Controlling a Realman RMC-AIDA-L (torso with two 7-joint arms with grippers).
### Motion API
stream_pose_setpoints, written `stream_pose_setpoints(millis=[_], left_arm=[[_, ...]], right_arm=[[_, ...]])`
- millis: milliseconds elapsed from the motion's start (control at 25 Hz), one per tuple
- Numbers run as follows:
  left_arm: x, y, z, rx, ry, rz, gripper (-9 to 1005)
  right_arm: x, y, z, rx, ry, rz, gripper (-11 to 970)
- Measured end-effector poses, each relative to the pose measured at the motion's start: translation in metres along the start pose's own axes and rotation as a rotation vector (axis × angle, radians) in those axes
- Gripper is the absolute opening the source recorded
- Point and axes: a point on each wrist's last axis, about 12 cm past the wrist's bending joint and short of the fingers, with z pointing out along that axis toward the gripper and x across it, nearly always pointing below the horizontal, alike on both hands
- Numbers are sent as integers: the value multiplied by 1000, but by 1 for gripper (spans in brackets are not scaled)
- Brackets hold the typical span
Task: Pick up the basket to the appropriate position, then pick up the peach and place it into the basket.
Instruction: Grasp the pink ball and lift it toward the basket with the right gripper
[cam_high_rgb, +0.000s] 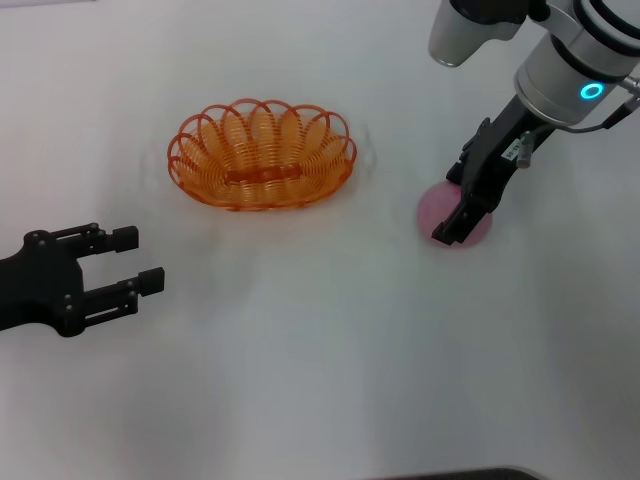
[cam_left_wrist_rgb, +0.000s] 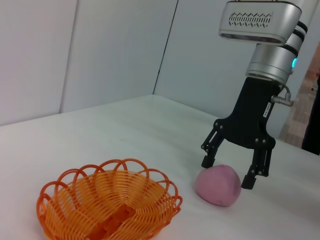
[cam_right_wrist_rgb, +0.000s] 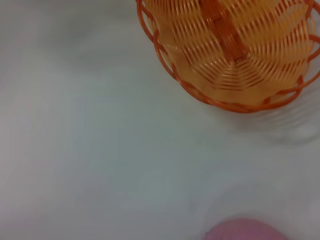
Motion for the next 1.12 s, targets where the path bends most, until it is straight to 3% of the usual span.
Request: stream_pose_setpoints(millis=[240,680,1120], left_arm=[[0,0,0,0,1,1,635],[0,1,0,-6,3,1,636],[-1,1,1,-5,2,-1,637]], right_arm=[[-1,-1,-1,6,2,2,941],[0,-1,1,29,41,0,815],[-4,-1,-2,40,43,-14,328]])
